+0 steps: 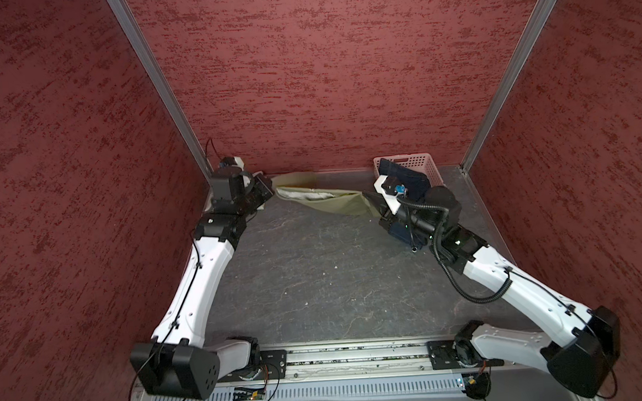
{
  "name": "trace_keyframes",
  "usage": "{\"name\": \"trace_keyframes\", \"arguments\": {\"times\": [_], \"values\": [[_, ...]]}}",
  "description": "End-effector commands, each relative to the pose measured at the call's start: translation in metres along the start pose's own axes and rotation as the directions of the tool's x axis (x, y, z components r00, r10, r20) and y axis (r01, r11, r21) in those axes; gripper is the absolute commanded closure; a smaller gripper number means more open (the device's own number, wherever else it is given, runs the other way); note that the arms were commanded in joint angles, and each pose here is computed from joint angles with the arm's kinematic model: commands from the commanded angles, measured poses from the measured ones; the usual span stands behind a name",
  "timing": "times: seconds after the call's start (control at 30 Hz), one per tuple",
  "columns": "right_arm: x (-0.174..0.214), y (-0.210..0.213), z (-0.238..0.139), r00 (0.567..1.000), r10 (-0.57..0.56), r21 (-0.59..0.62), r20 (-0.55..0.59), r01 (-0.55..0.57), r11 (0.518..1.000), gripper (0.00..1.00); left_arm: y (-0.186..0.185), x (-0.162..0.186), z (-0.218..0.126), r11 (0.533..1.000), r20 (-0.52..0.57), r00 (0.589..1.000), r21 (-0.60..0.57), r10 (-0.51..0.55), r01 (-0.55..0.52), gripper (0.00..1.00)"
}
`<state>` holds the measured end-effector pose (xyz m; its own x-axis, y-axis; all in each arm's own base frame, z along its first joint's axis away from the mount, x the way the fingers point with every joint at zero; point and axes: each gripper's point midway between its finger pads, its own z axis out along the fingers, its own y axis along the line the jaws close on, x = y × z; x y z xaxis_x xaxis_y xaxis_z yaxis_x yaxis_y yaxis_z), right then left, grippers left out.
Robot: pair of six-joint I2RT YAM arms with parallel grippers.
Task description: Fold and stack the skirts
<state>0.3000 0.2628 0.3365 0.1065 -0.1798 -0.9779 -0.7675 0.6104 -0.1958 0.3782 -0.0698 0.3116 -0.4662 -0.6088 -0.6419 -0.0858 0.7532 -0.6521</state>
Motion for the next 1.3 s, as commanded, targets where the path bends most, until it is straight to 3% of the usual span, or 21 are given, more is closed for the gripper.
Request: {"name": "trace_keyframes", "arguments": {"times": [0.0, 0.17, 0.27, 0.3, 0.37, 0.4, 0.43, 0.47, 0.57, 0.7, 0.87, 0.97, 1.07, 1.27], "values": [[0.04, 0.051, -0.008, 0.993, 0.114, -0.133, -0.016, -0.115, 0.984, 1.0, 0.069, 0.048, -0.006, 0.99, 0.01, 0.998, -0.127, -0.057, 0.058, 1.0], [0.111, 0.133, -0.009, 0.959, 0.205, -0.261, -0.196, -0.253, 0.932, 1.0, 0.172, 0.113, -0.043, 0.922, 0.01, 0.994, -0.373, -0.109, 0.105, 1.0], [0.133, 0.159, -0.011, 0.935, 0.212, -0.293, -0.286, -0.296, 0.909, 0.96, 0.201, 0.13, -0.053, 0.885, 0.013, 0.985, -0.437, -0.172, 0.16, 1.0], [0.133, 0.161, -0.013, 0.931, 0.225, -0.296, -0.286, -0.31, 0.903, 0.89, 0.204, 0.13, -0.056, 0.877, 0.023, 0.982, -0.447, -0.186, 0.176, 0.87], [0.126, 0.156, -0.017, 0.932, 0.251, -0.273, -0.261, -0.321, 0.907, 0.66, 0.201, 0.123, -0.06, 0.879, 0.049, 0.981, -0.438, -0.186, 0.188, 0.51], [0.121, 0.149, -0.019, 0.935, 0.265, -0.245, -0.237, -0.321, 0.915, 0.51, 0.195, 0.115, -0.063, 0.884, 0.07, 0.981, -0.426, -0.179, 0.192, 0.38], [0.116, 0.142, -0.021, 0.937, 0.275, -0.22, -0.216, -0.321, 0.921, 0.36, 0.191, 0.106, -0.066, 0.886, 0.093, 0.981, -0.422, -0.169, 0.193, 0.29], [0.113, 0.134, -0.021, 0.935, 0.292, -0.192, -0.2, -0.329, 0.924, 0.29, 0.187, 0.098, -0.069, 0.886, 0.119, 0.98, -0.421, -0.16, 0.195, 0.24], [0.108, 0.102, -0.022, 0.901, 0.407, -0.094, -0.153, -0.423, 0.901, 0.2, 0.171, 0.069, -0.078, 0.898, 0.184, 0.977, -0.405, -0.106, 0.174, 0.11], [0.14, 0.057, -0.015, 0.769, 0.614, 0.112, -0.177, -0.605, 0.789, 0.19, 0.157, 0.054, -0.066, 0.913, 0.142, 0.988, -0.394, -0.054, 0.107, 0.08], [0.178, 0.035, -0.005, 0.57, 0.796, 0.291, -0.203, -0.741, 0.605, 0.2, 0.144, 0.077, -0.023, 0.917, -0.082, 0.996, -0.393, 0.032, -0.062, 0.08], [0.201, 0.028, -0.006, 0.443, 0.876, 0.432, -0.193, -0.763, 0.481, 0.21, 0.136, 0.1, 0.001, 0.882, -0.255, 0.956, -0.405, 0.144, -0.241, 0.08], [0.224, 0.021, -0.015, 0.335, 0.93, 0.561, -0.149, -0.746, 0.359, 0.21, 0.137, 0.123, 0.015, 0.847, -0.381, 0.91, -0.42, 0.163, -0.327, 0.08], [0.254, 0.016, -0.036, 0.22, 0.973, 0.676, -0.061, -0.708, 0.203, 0.23, 0.142, 0.147, 0.028, 0.792, -0.455, 0.865, -0.438, 0.213, -0.425, 0.09]]}}
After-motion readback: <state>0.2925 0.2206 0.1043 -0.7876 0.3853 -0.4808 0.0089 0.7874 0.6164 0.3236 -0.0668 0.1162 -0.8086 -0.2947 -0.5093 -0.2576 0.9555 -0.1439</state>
